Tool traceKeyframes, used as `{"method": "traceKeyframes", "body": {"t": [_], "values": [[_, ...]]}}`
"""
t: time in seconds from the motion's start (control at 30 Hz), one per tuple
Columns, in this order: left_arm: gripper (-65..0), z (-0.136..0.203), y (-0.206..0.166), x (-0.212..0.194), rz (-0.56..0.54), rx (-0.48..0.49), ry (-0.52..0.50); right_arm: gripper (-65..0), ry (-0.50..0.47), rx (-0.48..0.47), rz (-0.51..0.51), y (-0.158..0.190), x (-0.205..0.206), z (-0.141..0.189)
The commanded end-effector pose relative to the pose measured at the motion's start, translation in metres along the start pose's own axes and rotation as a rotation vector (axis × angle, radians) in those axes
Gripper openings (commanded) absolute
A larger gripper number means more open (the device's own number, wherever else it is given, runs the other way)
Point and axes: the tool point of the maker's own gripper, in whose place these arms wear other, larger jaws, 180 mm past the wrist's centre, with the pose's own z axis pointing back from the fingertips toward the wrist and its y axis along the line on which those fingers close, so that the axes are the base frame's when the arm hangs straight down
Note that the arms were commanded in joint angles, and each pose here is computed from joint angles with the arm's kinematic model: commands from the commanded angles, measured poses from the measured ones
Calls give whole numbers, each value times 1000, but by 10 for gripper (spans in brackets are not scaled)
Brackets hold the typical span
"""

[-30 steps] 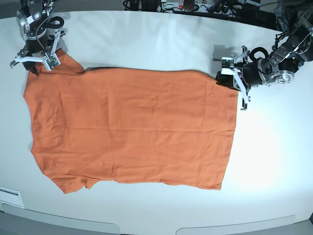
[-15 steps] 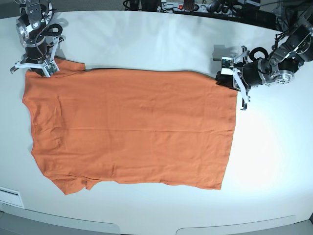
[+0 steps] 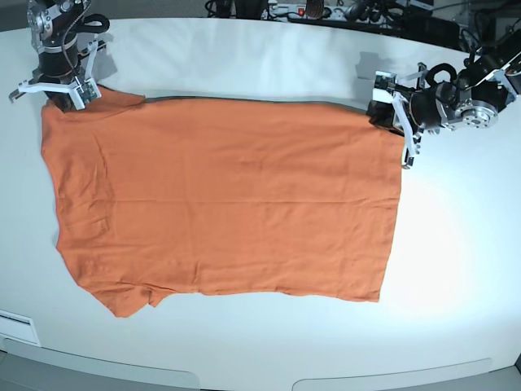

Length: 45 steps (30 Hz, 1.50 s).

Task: Fold the T-shirt properly
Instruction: 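Lift the shirt edge with both grippers and fold it over the body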

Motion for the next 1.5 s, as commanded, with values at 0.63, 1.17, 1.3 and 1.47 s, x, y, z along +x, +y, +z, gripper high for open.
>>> {"method": "traceKeyframes", "body": {"t": [0.63, 1.17, 1.3, 1.47], "values": [[-650, 39, -48, 43, -85, -99, 12, -650, 157, 95, 67, 24, -44, 73], [-650, 45, 7, 36, -109, 222, 110, -650, 62, -12, 105, -8, -25, 58], [-650, 44, 25, 27, -108, 281, 133, -650, 8, -29, 48, -27, -10, 44], [-650, 38, 38, 20, -90, 313, 121, -650, -83, 10, -29, -35, 11, 34]]}}
